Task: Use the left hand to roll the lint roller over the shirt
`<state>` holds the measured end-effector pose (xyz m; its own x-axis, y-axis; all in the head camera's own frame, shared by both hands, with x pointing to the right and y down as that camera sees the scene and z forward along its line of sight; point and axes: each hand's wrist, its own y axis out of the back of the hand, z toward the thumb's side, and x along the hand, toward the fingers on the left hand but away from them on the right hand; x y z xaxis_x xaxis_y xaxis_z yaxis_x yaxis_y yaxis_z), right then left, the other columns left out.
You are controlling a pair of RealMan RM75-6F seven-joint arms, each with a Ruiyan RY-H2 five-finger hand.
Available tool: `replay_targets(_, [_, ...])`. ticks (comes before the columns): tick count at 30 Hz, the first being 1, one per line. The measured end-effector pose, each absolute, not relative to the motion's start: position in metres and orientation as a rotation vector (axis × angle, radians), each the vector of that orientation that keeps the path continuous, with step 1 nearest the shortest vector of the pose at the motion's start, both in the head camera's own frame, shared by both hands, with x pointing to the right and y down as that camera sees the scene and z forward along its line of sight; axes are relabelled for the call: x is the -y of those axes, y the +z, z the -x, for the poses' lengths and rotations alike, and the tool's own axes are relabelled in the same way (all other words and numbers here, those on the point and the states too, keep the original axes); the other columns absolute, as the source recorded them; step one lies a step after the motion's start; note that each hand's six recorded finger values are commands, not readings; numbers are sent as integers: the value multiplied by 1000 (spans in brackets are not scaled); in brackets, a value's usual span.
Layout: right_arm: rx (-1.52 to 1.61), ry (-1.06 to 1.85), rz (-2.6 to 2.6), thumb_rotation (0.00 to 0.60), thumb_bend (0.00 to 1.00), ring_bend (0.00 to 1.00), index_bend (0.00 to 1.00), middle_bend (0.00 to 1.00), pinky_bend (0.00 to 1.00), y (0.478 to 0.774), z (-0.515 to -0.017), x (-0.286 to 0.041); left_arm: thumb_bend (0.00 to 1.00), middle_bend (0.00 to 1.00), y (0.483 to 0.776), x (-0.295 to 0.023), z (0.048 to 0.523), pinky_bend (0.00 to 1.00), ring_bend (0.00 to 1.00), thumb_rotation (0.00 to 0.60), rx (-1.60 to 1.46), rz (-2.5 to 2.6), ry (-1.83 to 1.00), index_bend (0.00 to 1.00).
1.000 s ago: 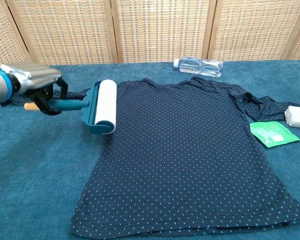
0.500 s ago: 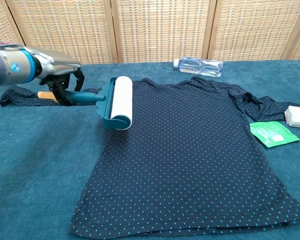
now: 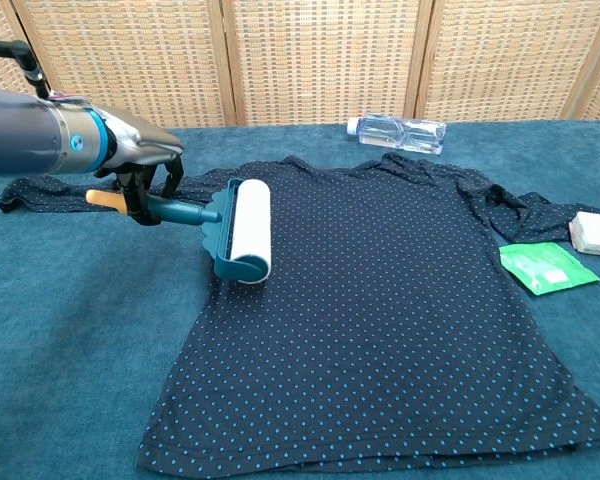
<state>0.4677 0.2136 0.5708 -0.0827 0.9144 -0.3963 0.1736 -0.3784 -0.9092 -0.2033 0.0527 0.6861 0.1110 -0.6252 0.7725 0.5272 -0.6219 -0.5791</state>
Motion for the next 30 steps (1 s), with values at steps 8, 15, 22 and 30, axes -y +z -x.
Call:
replay_targets(8, [1209,1523,1596,600,84,0,0,0,0,574,-470,-214,960,758,695,-61,179,691,652,600,7,1440,-1676,909])
replay_targets(15, [1214,1521,1614,600,84,0,0,0,0,576,-471,-213,963,761,699,-69,144,695,656,600,50,1391,-1647,911])
replay_targets(22, [1209,1521,1621,600,84,0,0,0,0,577,-471,-213,968,764,695,-70,114,697,660,600,35,1380,-1625,913])
replay_targets(30, [1204,1527,1626,600,84,0,0,0,0,579,-471,-214,968,764,689,-73,84,697,660,600,14,1382,-1603,913])
